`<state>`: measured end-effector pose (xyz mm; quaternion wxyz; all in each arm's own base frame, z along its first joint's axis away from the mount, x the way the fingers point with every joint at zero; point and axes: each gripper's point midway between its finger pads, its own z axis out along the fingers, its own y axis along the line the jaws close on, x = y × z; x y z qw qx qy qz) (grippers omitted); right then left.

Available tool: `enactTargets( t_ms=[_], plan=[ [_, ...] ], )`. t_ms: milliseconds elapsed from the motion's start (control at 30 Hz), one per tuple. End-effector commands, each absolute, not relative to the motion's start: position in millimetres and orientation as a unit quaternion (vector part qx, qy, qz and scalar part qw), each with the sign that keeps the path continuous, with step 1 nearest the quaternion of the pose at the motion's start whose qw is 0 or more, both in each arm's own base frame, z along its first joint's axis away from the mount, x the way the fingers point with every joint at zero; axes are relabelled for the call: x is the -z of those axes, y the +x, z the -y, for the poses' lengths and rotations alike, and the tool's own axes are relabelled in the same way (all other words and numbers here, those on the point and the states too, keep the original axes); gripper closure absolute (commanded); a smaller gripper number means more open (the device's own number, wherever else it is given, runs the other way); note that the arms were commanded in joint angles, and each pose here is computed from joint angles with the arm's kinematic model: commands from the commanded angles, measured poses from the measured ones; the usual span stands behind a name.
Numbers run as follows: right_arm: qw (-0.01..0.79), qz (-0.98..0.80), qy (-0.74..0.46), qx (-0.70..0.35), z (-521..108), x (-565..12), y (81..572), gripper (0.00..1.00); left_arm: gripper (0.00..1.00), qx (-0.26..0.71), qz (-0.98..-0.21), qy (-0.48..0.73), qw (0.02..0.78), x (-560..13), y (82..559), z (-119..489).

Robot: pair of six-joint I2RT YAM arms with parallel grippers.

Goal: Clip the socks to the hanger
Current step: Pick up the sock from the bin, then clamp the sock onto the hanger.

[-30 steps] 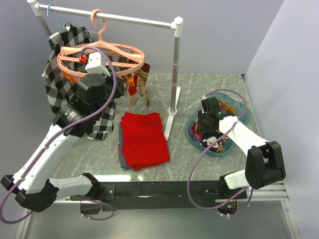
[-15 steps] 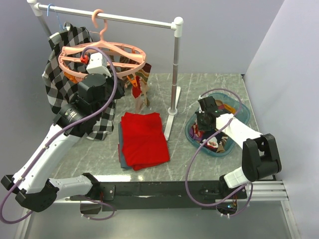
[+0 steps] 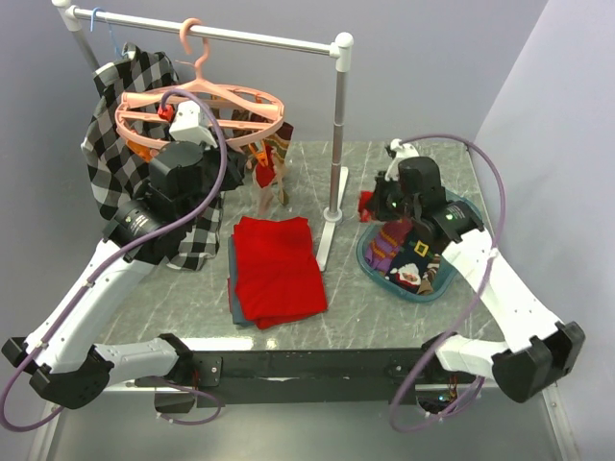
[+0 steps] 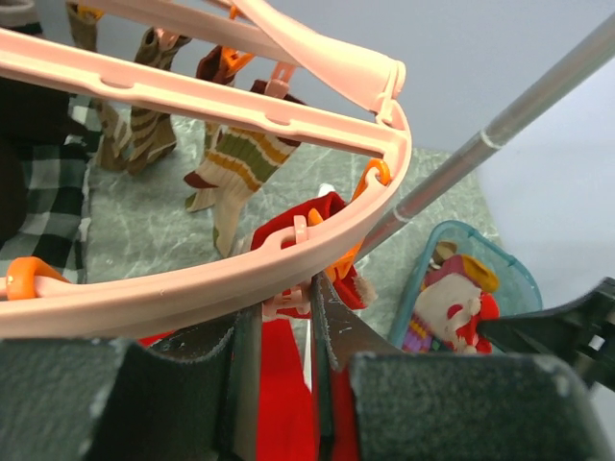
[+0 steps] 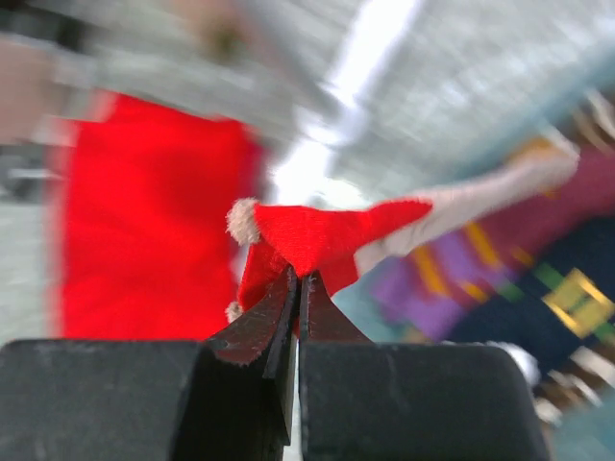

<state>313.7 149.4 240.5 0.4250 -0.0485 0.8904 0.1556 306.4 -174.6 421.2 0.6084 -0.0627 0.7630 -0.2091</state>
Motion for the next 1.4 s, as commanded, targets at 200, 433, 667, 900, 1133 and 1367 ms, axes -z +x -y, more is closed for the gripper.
enactTargets(
  t_ms=[200,433,667,900,1133,1367],
  plan=[
    [0.417,-0.791,-0.140,-0.425,-307.8,-361.9,249.7,1.00,0.96,0.253,-0.738,-0.043,0.624,-438.6,300.7,185.5],
    [0.371,-0.739,-0.171,-0.535,-380.0,-399.7,222.6,1.00,0.97,0.264,-0.731,-0.042,0.628,-442.6,296.6,185.1],
    [0.364,-0.741,-0.151,-0.544,-412.9,-398.5,245.3,1.00,0.98,0.276,-0.725,-0.042,0.630,-441.8,291.1,184.2],
    [0.396,-0.755,-0.089,-0.516,-400.4,-398.9,284.3,1.00,0.99,0.276,-0.719,-0.042,0.636,-438.1,284.9,178.0],
    [0.413,-0.753,-0.053,-0.509,-384.0,-404.8,308.0,1.00,0.99,0.274,-0.720,-0.029,0.637,-433.7,283.8,179.7],
    [0.422,-0.745,-0.051,-0.515,-380.4,-412.5,311.2,1.00,0.98,0.267,-0.727,-0.017,0.633,-426.7,288.1,184.0]
  ],
)
